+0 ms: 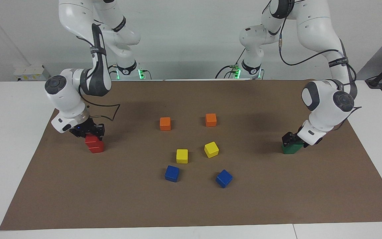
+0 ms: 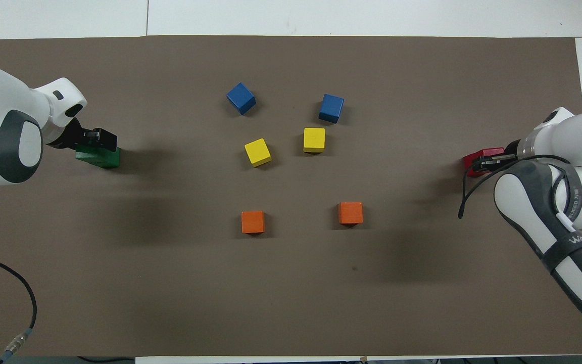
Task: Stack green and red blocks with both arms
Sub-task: 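Open the left gripper and withdraw it from the green stack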
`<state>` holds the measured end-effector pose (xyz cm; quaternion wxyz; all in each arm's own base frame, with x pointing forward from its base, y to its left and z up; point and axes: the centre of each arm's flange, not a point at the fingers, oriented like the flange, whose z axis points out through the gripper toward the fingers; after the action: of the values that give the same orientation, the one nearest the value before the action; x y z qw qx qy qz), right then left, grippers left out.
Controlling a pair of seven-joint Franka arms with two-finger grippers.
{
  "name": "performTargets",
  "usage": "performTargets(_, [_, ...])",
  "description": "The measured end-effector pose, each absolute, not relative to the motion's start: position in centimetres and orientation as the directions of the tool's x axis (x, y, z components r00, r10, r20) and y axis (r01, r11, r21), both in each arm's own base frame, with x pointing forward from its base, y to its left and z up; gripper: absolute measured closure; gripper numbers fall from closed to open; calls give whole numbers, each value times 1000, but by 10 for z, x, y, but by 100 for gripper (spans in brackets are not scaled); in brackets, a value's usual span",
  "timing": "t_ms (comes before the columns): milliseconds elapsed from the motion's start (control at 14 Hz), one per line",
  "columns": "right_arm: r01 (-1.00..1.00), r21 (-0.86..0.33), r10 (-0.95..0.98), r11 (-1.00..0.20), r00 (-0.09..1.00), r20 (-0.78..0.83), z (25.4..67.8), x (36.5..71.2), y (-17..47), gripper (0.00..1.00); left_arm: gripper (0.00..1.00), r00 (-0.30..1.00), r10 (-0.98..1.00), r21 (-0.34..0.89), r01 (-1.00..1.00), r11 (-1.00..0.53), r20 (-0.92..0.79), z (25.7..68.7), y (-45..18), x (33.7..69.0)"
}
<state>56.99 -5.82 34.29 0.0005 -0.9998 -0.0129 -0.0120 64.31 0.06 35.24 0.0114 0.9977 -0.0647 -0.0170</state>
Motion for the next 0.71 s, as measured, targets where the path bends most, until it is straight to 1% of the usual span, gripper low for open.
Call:
performTargets(286, [25, -1, 25, -1000, 999, 24, 343, 570, -59, 44, 0, 992, -130, 13, -130, -991, -4, 384, 0, 639])
performTargets(500, [15, 0, 15, -1000, 1000, 25, 343, 569, -64, 44, 0, 991, -129, 3, -129, -992, -29, 425, 1, 624])
performTargets(714, [13, 0, 13, -1000, 1000, 25, 343, 569, -66, 44, 0, 990, -129, -10, -129, -992, -50, 475, -1, 601])
